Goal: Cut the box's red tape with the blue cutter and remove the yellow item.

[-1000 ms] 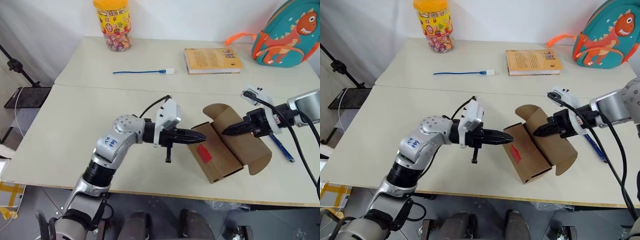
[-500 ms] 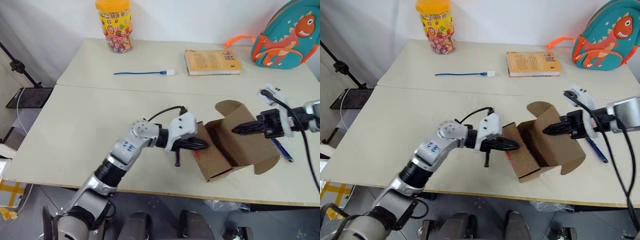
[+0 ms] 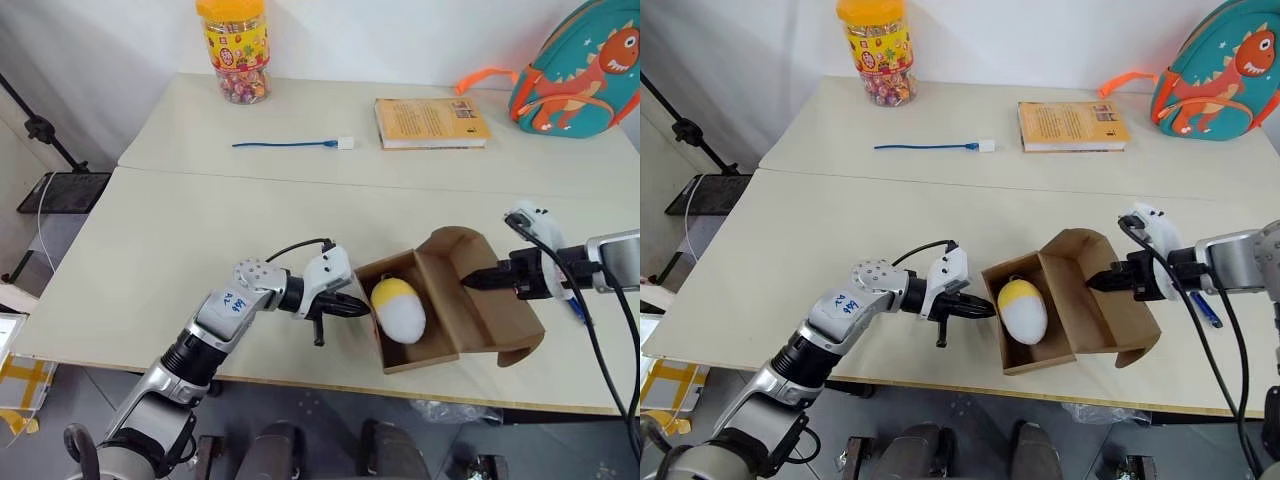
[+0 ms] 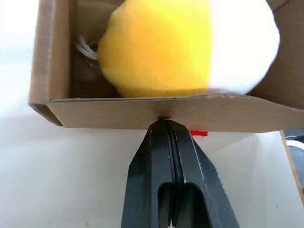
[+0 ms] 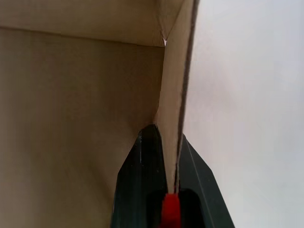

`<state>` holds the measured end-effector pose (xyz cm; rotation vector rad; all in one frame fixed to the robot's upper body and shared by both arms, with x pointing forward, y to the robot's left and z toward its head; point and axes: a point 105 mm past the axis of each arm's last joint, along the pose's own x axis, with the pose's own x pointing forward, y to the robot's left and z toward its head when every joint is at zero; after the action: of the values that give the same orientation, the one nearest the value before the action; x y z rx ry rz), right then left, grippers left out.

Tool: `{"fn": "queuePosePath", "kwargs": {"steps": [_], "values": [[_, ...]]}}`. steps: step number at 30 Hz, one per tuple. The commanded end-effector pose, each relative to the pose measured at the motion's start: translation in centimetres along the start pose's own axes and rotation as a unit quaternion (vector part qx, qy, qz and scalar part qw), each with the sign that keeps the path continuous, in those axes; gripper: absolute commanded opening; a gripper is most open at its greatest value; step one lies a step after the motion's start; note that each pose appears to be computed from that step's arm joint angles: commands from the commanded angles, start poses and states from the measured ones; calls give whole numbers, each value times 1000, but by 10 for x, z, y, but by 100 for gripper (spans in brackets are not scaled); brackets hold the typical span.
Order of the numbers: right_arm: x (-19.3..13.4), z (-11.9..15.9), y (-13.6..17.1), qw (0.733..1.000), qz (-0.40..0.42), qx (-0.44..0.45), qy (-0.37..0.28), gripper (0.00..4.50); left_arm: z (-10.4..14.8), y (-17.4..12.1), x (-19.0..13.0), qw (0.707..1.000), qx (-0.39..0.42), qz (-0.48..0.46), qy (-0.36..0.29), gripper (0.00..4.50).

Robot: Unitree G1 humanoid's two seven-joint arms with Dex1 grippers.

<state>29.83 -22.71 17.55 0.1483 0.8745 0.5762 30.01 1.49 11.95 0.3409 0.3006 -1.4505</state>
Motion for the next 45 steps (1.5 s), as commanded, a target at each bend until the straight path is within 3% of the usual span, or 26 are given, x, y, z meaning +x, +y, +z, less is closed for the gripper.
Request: {"fn": "queuePosePath", "kwargs": {"steps": [1, 3, 7, 9, 11, 14, 15, 19, 23, 26, 29, 32, 38, 45], "values": [[-13, 11, -4, 998, -25, -26, -55, 98, 15, 11, -16, 999, 32, 27, -9, 38], [-18, 13, -9, 995, -42, -41, -75, 166, 17, 16, -24, 999, 41, 36, -7, 86], [-49, 20, -7, 973, -22, -174, -151, 307, 36, 33, -60, 993, 84, 69, -36, 212], [-73, 22, 0, 948, 17, -236, -215, 372, 28, 31, -83, 996, 51, 63, -41, 269], [-99, 12, 6, 909, 47, -319, -264, 434, -1, 23, -114, 998, 9, 59, -15, 326], [-109, -12, 10, 876, 70, -405, -251, 450, -33, 11, -151, 995, -47, 85, -3, 426], [-109, -26, 15, 878, 101, -405, -232, 450, -44, 5, -164, 992, -72, 100, -2, 446], [-115, -34, 36, 856, 134, -418, -274, 450, -64, -10, -194, 983, -120, 138, 4, 446], [-111, -51, 61, 855, 154, -420, -264, 450, -42, -15, -206, 979, -146, 136, -39, 446], [-113, -59, 68, 853, 128, -422, -279, 450, 9, -3, -179, 992, -104, 59, -49, 446], [-117, -73, 71, 868, 118, -402, -266, 450, 50, 2, -145, 996, -84, -23, -34, 446], [-121, -81, 72, 879, 106, -385, -259, 450, 76, 1, -111, 996, -41, -78, 1, 446], [-123, -96, 76, 893, 63, -365, -255, 450, 80, -5, -20, 984, 47, -146, 93, 446], [-109, -106, 81, 881, 37, -353, -314, 450, 78, 11, 30, 981, 118, -97, 116, 446]]}}
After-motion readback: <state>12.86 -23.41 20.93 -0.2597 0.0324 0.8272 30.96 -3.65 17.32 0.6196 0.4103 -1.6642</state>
